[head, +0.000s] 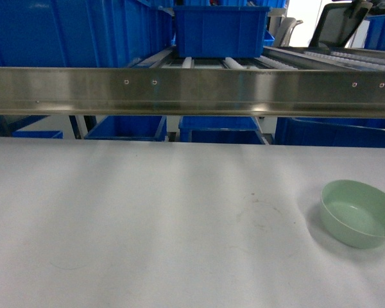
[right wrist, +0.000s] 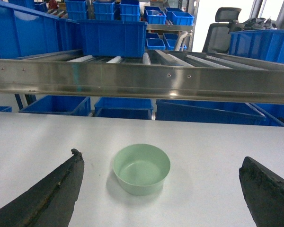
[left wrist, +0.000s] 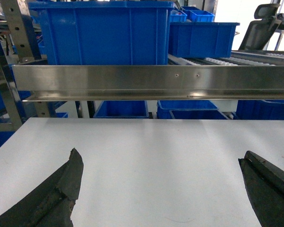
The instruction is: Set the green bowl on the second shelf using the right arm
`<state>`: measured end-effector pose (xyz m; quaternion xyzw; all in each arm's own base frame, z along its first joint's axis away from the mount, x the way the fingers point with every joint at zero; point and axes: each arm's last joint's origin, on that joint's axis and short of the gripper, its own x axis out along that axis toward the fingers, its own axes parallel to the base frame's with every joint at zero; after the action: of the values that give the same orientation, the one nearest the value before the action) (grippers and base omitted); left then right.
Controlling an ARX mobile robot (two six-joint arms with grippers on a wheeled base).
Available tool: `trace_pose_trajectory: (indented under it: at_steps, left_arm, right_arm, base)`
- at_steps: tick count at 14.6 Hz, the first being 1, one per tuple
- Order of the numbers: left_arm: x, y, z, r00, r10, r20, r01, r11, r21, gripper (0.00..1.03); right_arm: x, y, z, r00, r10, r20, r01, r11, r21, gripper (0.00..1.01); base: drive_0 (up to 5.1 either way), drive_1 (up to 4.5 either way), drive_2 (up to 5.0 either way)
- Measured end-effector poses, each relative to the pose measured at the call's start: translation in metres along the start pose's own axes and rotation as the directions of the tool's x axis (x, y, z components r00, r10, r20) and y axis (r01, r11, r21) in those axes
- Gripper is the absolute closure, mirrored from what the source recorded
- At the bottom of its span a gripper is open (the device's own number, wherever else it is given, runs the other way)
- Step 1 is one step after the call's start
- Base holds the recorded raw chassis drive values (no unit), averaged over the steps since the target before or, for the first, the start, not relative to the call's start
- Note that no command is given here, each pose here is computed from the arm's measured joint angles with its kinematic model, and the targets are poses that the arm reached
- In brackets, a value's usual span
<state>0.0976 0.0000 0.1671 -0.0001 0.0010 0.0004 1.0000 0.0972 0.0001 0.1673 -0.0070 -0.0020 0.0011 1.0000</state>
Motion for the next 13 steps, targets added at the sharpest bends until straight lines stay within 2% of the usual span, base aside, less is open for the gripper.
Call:
trace_pose_trajectory:
  at_steps: [13]
  left_arm:
    - [0.0,0.0,0.0,1.0,0.0,0.0,0.0,1.0,0.0,0.05]
  right_arm:
    - [0.0,0.0,0.0,1.0,0.0,0.0,0.0,1.0,0.0,0.03]
  base:
    - [0.0,0.0,0.0]
